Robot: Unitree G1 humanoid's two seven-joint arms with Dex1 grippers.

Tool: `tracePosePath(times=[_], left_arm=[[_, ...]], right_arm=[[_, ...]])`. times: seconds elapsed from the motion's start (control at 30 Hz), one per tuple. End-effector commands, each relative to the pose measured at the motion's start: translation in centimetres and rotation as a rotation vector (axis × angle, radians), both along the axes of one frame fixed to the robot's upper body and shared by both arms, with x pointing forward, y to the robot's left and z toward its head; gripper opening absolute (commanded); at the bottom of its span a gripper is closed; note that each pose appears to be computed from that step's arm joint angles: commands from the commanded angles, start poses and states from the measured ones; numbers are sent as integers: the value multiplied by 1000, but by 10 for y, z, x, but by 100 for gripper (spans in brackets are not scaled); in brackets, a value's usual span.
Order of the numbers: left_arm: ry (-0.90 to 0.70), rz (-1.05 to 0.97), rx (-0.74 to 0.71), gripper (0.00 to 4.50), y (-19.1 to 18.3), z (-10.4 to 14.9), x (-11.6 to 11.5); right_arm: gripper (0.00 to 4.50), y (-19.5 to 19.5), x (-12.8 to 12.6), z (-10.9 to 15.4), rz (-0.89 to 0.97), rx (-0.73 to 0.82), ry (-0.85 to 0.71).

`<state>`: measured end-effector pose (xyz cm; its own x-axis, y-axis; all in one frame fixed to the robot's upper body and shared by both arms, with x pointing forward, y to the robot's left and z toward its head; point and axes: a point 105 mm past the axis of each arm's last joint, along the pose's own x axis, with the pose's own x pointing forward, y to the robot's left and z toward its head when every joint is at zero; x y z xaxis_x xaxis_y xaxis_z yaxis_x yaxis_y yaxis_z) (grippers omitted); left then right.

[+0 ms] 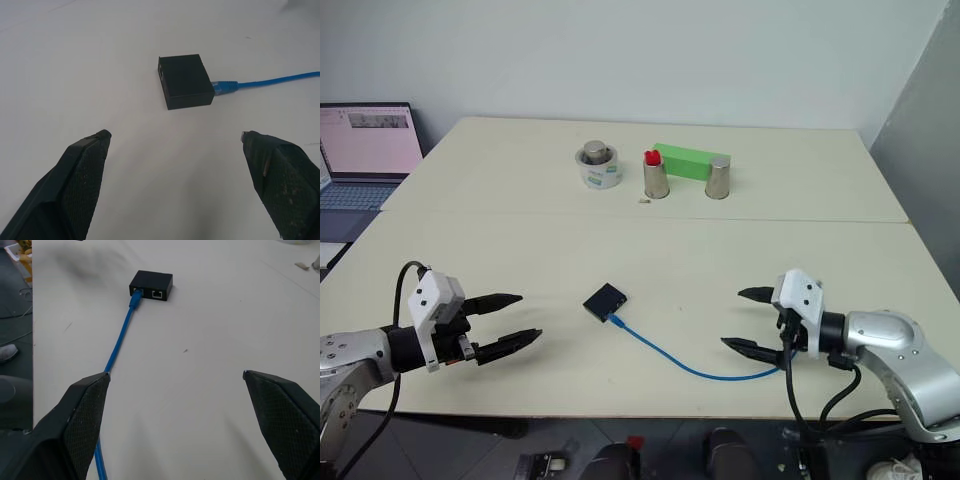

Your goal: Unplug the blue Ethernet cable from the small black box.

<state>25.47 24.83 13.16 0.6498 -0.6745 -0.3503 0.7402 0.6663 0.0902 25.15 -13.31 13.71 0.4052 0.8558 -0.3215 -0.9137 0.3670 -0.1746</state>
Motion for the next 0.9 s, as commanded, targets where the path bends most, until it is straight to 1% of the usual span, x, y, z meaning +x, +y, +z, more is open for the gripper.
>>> tracePosePath(times=[0.03, 0.1, 0.2, 0.33, 0.47, 0.57, 0.67, 0.77, 0.83, 0.87, 0.9], left_arm=[[-29, -72, 17, 445, -6, 10, -5], [-17, -115, 39, 445, -6, 7, -9], [-29, -151, 22, 445, -7, 9, -9], [18, -229, 89, 445, -6, -1, -12], [16, -254, 108, 445, -3, 0, -7], [-16, -268, 108, 445, -6, 4, -1], [-60, -267, 111, 445, -8, 8, 3], [-61, -267, 102, 450, -9, 8, 5], [-63, -269, 103, 450, -10, 7, 5], [-65, -269, 101, 450, -11, 6, 6], [-66, -269, 101, 450, -11, 6, 6]], right_arm=[[450, 22, -5, 2, 66, 1, -43], [450, 34, -4, -4, 79, 5, -44], [450, 52, 3, -12, 79, 14, -56], [450, 79, 6, -29, 102, 30, -32], [450, 102, 11, -47, 119, 14, -20], [450, 119, 21, -61, 87, 6, 13], [450, 124, 30, -67, 62, -25, -13], [398, 122, 32, -73, 56, -83, -13], [342, 120, 29, -75, 64, -100, 2], [331, 119, 29, -75, 65, -101, 14], [309, 118, 28, -75, 65, -102, 24]])
